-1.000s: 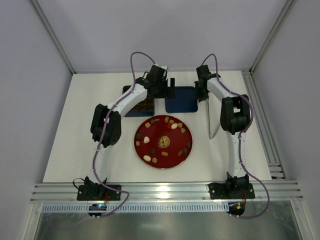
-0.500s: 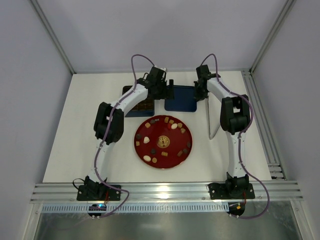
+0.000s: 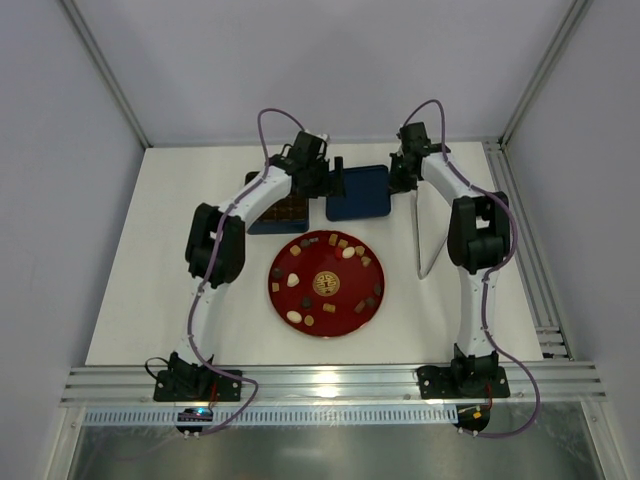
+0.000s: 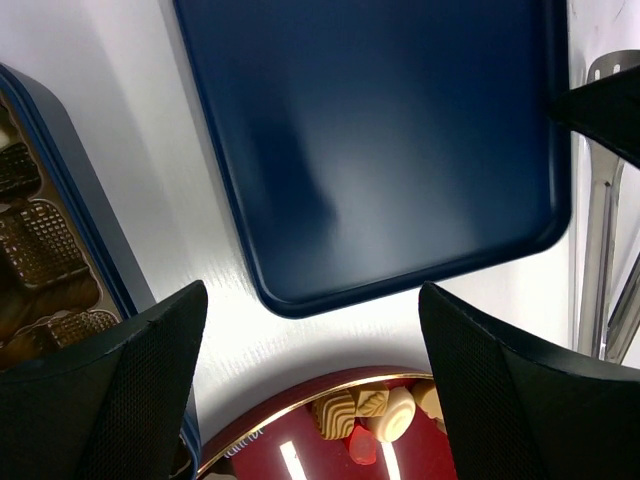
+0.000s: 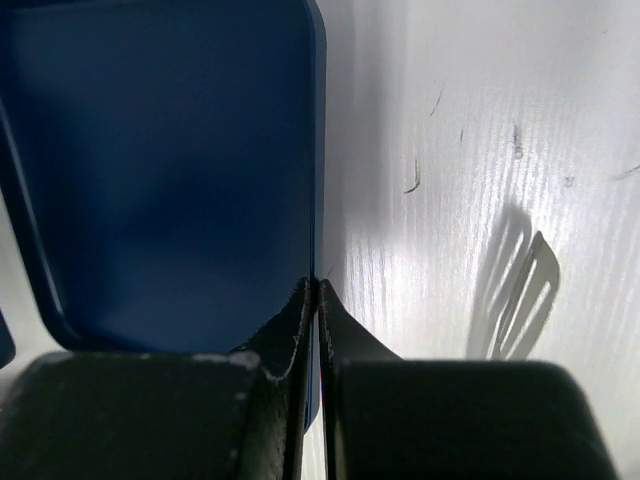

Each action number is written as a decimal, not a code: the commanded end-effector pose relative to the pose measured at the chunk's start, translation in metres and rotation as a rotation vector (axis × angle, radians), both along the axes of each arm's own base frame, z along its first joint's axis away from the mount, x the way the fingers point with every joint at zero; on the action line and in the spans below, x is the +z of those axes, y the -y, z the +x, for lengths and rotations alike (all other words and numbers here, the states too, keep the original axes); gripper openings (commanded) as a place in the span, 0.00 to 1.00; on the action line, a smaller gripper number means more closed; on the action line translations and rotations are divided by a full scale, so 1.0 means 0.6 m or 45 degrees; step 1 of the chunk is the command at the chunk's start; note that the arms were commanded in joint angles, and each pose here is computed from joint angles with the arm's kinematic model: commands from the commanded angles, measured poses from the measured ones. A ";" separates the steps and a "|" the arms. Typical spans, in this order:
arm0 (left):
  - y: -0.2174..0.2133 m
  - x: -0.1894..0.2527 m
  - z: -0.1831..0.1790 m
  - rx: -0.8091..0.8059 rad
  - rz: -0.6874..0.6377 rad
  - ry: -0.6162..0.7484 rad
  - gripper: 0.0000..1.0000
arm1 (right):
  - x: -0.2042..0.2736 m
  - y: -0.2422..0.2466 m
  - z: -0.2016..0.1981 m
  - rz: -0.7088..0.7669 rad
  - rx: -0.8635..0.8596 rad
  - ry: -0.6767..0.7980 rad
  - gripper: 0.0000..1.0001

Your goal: Pack the chocolate

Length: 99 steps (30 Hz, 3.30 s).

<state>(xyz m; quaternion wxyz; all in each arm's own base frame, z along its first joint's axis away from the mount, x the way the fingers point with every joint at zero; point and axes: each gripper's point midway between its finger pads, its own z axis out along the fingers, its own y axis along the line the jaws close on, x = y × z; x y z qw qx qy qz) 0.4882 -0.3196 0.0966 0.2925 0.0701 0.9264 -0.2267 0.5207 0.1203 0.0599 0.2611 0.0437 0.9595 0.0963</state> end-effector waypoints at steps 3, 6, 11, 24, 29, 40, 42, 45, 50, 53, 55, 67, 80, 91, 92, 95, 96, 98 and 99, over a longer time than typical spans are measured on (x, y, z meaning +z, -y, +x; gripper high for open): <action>0.012 0.028 0.023 -0.033 -0.064 0.066 0.85 | 0.100 0.000 0.016 0.102 -0.001 0.180 0.04; 0.015 0.025 0.024 -0.038 -0.072 0.058 0.86 | 0.113 0.002 0.012 0.110 0.004 0.197 0.04; 0.022 0.020 0.025 -0.044 -0.095 0.042 0.87 | 0.129 0.002 0.002 0.136 0.018 0.212 0.04; 0.027 0.033 0.030 -0.051 -0.199 0.025 0.88 | 0.159 0.007 -0.022 0.311 0.017 0.237 0.04; 0.039 0.045 0.025 -0.060 -0.314 0.000 0.88 | 0.162 0.001 -0.028 0.362 0.021 0.241 0.04; 0.064 0.107 0.007 -0.068 -0.645 -0.055 0.72 | 0.162 -0.022 -0.048 0.500 0.046 0.227 0.04; 0.062 0.111 0.003 -0.052 -0.672 -0.067 0.65 | 0.166 -0.023 -0.052 0.499 0.049 0.239 0.04; 0.061 0.130 -0.004 -0.056 -0.703 -0.072 0.49 | 0.169 -0.021 -0.060 0.476 0.048 0.248 0.04; 0.059 0.146 -0.026 -0.066 -0.727 -0.098 0.26 | 0.177 -0.036 -0.080 0.403 0.077 0.270 0.04; 0.049 0.149 -0.038 -0.060 -0.723 -0.106 0.13 | 0.182 -0.046 -0.094 0.359 0.094 0.285 0.04; 0.042 0.160 -0.048 -0.059 -0.732 -0.110 0.01 | 0.189 -0.050 -0.105 0.328 0.099 0.306 0.04; -0.025 0.214 -0.097 0.033 -0.761 -0.248 0.00 | 0.334 -0.081 -0.183 -0.100 0.257 0.690 0.63; -0.091 0.219 -0.151 0.158 -0.862 -0.540 0.00 | 0.358 -0.278 -0.340 -0.574 0.906 0.979 0.69; -0.116 0.252 -0.192 0.164 -0.874 -0.531 0.00 | 0.305 -0.343 -0.364 -0.877 1.137 1.016 0.70; -0.118 0.251 -0.193 0.165 -0.872 -0.528 0.00 | 0.300 -0.342 -0.359 -0.908 1.127 1.012 0.70; -0.125 0.252 -0.203 0.166 -0.865 -0.529 0.00 | 0.304 -0.339 -0.345 -0.994 1.102 1.027 0.69; -0.128 0.252 -0.205 0.168 -0.861 -0.522 0.00 | 0.302 -0.341 -0.342 -1.009 1.102 1.032 0.69; -0.133 0.252 -0.213 0.171 -0.859 -0.524 0.00 | 0.309 -0.348 -0.337 -1.020 1.104 1.068 0.69; -0.137 0.252 -0.214 0.173 -0.860 -0.523 0.00 | 0.304 -0.352 -0.334 -1.032 1.108 1.068 0.68</action>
